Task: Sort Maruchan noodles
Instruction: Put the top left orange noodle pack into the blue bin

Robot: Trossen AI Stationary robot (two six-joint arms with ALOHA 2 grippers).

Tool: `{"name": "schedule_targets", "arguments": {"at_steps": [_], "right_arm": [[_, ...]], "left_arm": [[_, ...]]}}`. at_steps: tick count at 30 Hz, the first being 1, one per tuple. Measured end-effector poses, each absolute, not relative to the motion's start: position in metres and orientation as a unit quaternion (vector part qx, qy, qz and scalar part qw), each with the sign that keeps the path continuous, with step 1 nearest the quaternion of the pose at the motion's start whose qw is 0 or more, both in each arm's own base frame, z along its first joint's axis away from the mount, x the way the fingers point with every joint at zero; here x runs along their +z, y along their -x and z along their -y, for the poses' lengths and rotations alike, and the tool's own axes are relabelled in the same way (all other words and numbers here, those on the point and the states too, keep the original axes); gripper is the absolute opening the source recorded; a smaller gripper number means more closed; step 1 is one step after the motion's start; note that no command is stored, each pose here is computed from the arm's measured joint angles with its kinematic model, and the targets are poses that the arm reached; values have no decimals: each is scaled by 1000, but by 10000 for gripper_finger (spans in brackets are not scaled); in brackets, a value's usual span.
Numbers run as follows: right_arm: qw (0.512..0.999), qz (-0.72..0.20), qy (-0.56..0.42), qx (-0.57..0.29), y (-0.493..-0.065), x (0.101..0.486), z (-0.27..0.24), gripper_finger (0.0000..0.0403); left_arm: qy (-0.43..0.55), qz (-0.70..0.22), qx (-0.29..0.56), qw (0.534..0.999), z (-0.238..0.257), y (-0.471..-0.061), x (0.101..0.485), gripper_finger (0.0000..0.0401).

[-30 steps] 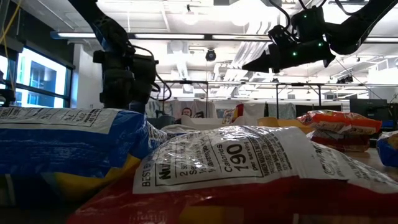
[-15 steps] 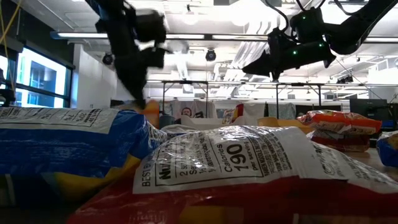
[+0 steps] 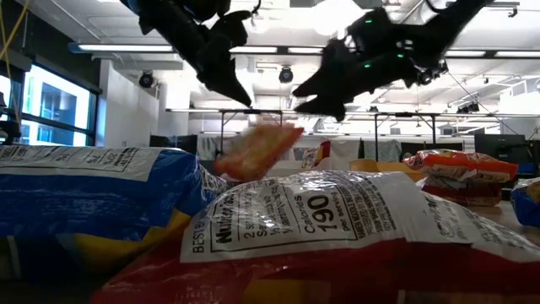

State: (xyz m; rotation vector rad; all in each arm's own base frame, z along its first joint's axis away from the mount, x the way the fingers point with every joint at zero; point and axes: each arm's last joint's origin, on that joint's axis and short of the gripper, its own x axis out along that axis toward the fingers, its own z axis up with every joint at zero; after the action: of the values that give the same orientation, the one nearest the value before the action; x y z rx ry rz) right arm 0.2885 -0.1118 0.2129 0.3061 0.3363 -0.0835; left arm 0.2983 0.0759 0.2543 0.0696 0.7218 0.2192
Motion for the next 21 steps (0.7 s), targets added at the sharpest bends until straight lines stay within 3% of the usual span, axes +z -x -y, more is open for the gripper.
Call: {"name": "schedule_targets", "arguments": {"at_steps": [7, 12, 15, 21], "right_arm": [[941, -268, -200, -58, -329, 215, 123, 263], [914, -351, -196, -62, -334, 212, 126, 264], [914, -360, -178, -61, -330, 215, 124, 264], [913, -373, -149, -64, -325, 220, 122, 264]], "left_arm": [[-16, -353, 113, 928, -76, -298, 254, 0], [118, -384, 152, 903, -76, -288, 238, 6], [189, -382, 160, 890, -73, -282, 214, 24], [328, -295, 131, 888, -72, -281, 182, 90]]}}
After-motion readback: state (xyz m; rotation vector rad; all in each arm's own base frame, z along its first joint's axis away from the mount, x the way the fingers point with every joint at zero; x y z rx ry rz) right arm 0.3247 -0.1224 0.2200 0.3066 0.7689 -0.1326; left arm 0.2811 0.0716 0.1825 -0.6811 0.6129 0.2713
